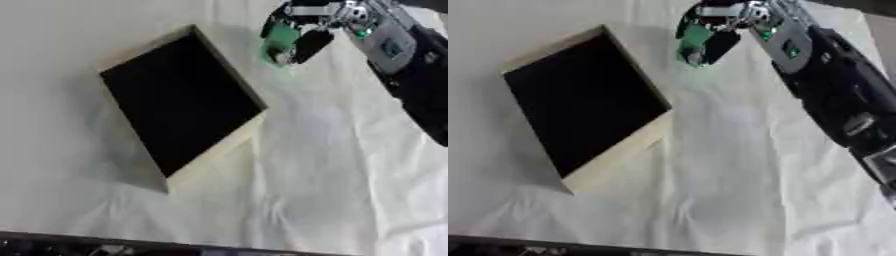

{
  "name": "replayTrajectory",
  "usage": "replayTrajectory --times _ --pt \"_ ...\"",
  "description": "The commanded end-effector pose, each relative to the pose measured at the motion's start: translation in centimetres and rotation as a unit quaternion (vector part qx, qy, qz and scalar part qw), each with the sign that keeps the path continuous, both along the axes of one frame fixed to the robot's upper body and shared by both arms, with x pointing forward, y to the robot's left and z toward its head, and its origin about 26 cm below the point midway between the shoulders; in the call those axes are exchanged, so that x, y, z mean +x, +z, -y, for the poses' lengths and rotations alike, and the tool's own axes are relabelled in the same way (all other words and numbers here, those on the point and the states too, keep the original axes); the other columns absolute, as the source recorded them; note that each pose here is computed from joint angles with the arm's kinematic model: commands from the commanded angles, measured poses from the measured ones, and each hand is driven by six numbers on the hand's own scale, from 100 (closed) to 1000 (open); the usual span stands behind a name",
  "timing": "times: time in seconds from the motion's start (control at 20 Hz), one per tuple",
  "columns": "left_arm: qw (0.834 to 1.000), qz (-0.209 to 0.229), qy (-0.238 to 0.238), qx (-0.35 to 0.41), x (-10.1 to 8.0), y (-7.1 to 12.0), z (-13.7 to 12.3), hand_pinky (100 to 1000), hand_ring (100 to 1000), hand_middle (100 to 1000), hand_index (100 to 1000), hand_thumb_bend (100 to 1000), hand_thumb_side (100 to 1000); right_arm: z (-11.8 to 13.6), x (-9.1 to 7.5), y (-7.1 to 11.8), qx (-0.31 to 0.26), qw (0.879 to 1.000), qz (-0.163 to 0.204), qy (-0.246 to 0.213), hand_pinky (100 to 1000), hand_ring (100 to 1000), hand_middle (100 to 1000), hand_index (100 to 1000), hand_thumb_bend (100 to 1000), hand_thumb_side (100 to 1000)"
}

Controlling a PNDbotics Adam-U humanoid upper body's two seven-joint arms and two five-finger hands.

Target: Pick up objects on the table and place them in the box.

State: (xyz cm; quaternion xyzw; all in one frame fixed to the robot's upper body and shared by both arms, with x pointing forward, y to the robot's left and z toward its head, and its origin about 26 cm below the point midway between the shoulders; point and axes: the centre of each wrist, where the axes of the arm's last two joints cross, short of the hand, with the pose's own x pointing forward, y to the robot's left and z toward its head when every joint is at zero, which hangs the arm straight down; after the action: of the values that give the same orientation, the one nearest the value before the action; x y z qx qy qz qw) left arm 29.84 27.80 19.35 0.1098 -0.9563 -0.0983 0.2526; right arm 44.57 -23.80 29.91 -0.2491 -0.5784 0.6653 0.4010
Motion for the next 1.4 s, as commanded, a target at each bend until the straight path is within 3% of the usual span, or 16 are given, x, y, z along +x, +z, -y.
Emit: replayTrajectory --times 0.05,0.3,0.55,0.75,0.95,1.0,1.2,1.4 --pt "1.0 0.013 -0.003 0.005 -0.2 0.8 0.0 584 682 680 768 100 641 -0.5 -2.2 3.8 -0.005 0.999 0.042 0.029 577 688 607 812 100 217" --pt "1.0 0.014 -0.003 0.005 -0.2 0.8 0.0 585 682 680 768 100 634 -3.9 -6.1 7.2 0.002 0.991 0.079 0.106 580 684 603 815 100 175" --pt "1.0 0.019 -0.004 0.0 -0.2 0.9 -0.1 586 682 681 769 100 625 -7.1 -9.0 8.4 -0.003 0.982 0.09 0.165 584 689 607 817 100 173" --pt "1.0 0.027 -0.008 -0.003 -0.2 1.1 0.0 587 682 681 769 100 615 -9.9 -10.3 8.1 -0.02 0.974 0.083 0.21 593 695 612 819 100 181" --pt "1.0 0.028 -0.009 -0.004 -0.2 1.1 0.0 587 682 681 769 100 615 -10.3 -10.5 8.0 -0.025 0.973 0.084 0.216 593 695 612 819 100 181" --pt "1.0 0.029 -0.009 -0.004 -0.2 1.1 0.0 591 677 680 771 132 579 -10.4 -10.5 8.0 -0.026 0.972 0.083 0.218 599 706 622 821 100 185" --pt "0.998 0.06 -0.018 -0.005 0.0 1.9 -0.1 592 678 680 770 131 581 -13.0 -11.3 5.7 -0.044 0.962 0.06 0.262 602 710 626 821 100 193" --pt "0.998 0.061 -0.019 -0.007 0.0 1.7 -0.2 591 677 679 770 126 586 -14.5 -10.1 3.5 -0.057 0.964 0.038 0.257 602 712 627 821 100 219"
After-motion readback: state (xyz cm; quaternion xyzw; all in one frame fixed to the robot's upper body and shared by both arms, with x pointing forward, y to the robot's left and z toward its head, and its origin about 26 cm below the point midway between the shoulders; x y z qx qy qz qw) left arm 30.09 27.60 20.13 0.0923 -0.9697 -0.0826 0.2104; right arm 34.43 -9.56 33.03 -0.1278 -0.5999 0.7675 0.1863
